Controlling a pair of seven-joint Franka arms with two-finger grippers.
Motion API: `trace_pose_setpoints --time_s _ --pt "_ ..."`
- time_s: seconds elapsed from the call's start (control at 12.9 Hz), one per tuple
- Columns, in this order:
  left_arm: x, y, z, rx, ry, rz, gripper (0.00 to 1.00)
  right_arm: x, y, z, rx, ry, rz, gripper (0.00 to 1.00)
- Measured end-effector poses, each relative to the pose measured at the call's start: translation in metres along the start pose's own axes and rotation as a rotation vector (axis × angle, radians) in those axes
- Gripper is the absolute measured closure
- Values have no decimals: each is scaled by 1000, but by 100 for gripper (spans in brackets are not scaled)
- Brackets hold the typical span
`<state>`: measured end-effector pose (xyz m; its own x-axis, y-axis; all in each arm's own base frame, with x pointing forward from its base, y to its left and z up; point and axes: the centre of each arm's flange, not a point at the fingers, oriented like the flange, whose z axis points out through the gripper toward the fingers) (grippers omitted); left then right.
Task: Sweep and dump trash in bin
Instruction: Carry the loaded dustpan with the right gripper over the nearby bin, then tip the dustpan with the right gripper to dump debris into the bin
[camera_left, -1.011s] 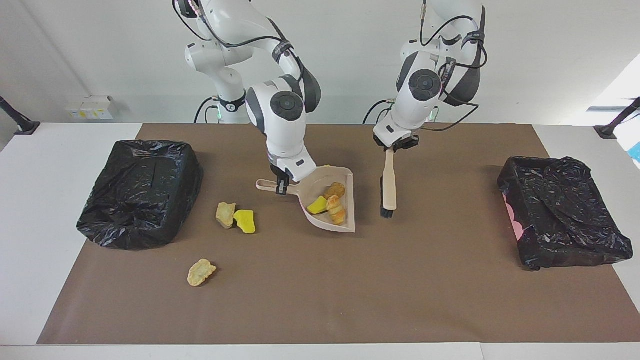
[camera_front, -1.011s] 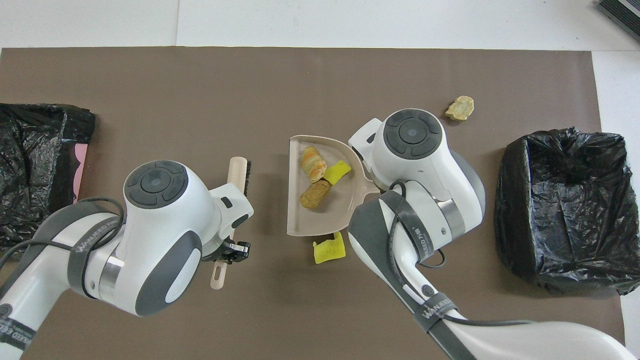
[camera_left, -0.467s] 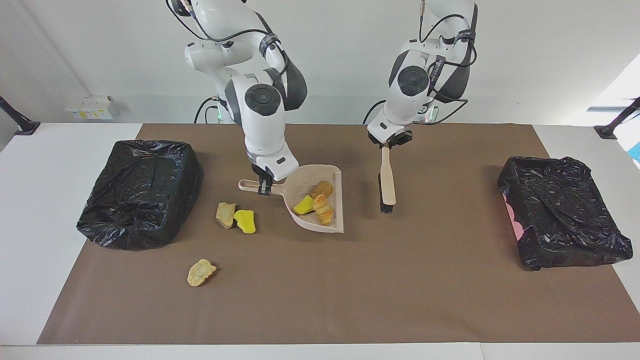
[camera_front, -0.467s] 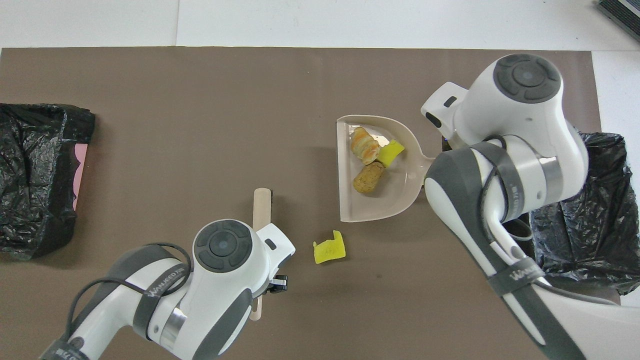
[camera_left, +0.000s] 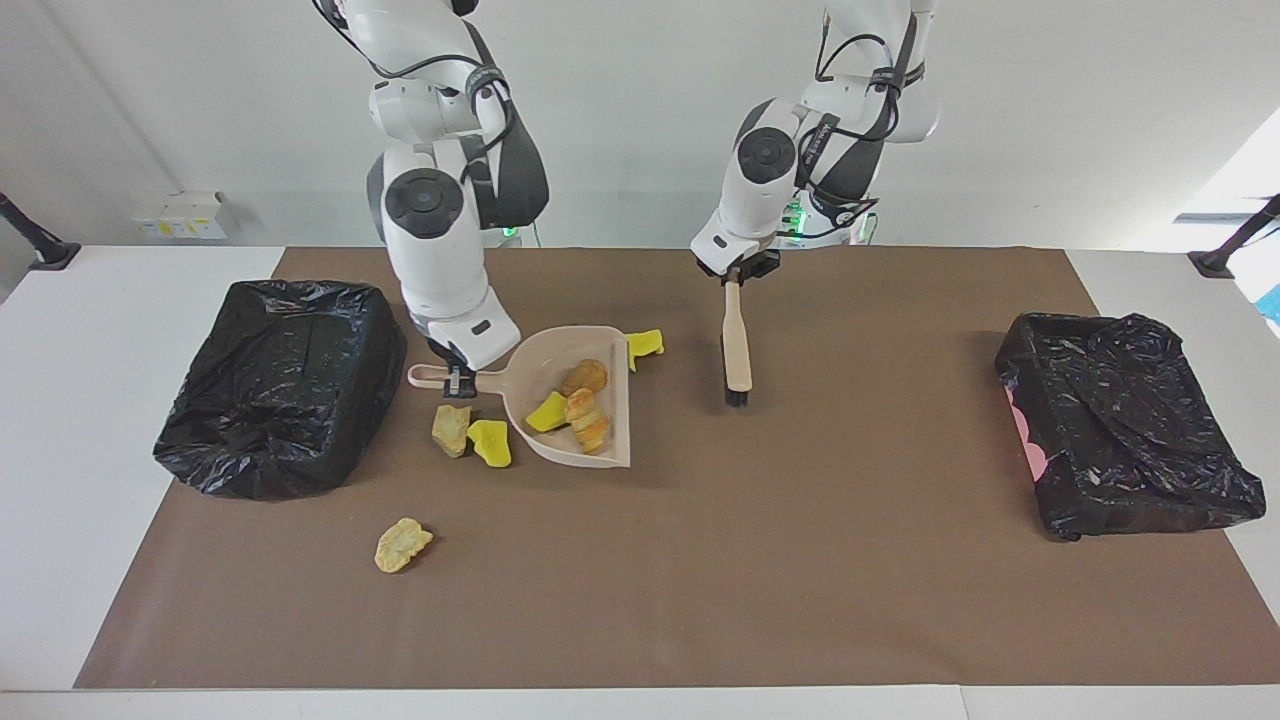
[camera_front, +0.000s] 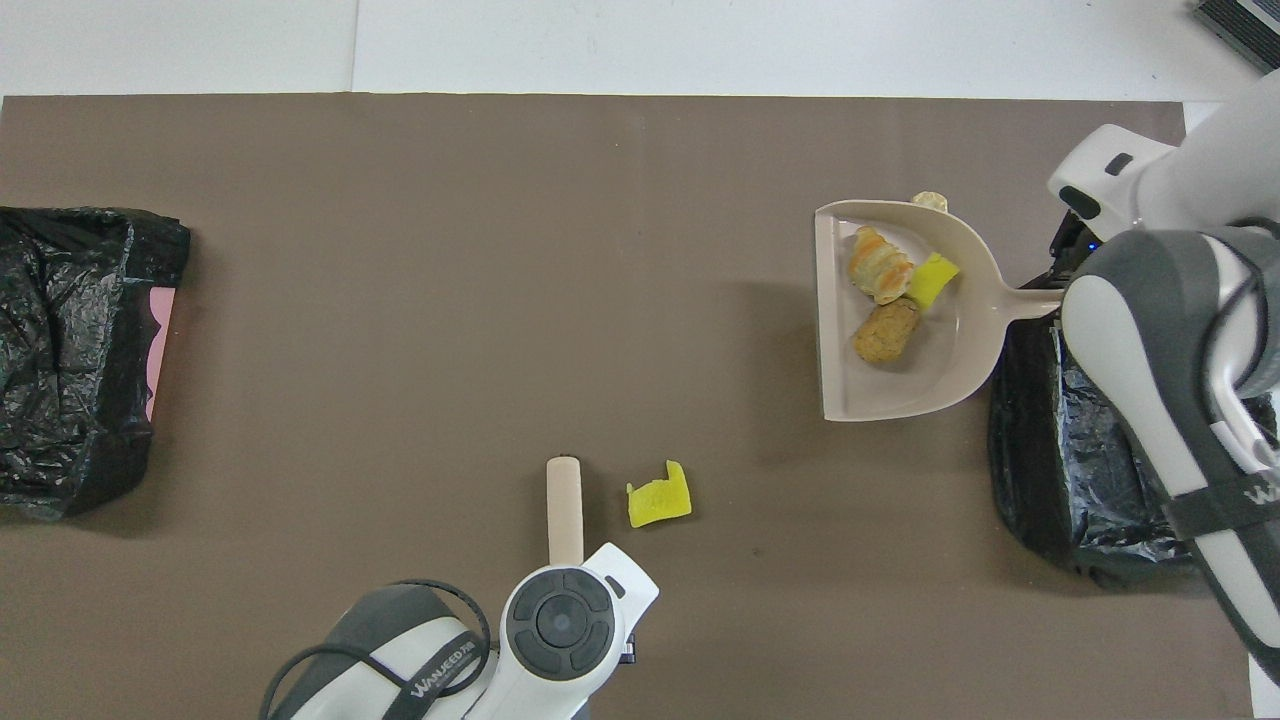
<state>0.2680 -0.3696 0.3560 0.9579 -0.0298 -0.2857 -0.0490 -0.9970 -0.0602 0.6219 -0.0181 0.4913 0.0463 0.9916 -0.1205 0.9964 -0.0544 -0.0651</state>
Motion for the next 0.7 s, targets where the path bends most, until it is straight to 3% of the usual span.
trace_pose_setpoints --time_s 0.39,0.7 --pt "-12 1 7 -20 11 -8 73 -97 -8 -2 8 -119 -60 68" --pt "-14 2 15 -24 18 -3 73 -207 -28 6 33 -222 -54 68"
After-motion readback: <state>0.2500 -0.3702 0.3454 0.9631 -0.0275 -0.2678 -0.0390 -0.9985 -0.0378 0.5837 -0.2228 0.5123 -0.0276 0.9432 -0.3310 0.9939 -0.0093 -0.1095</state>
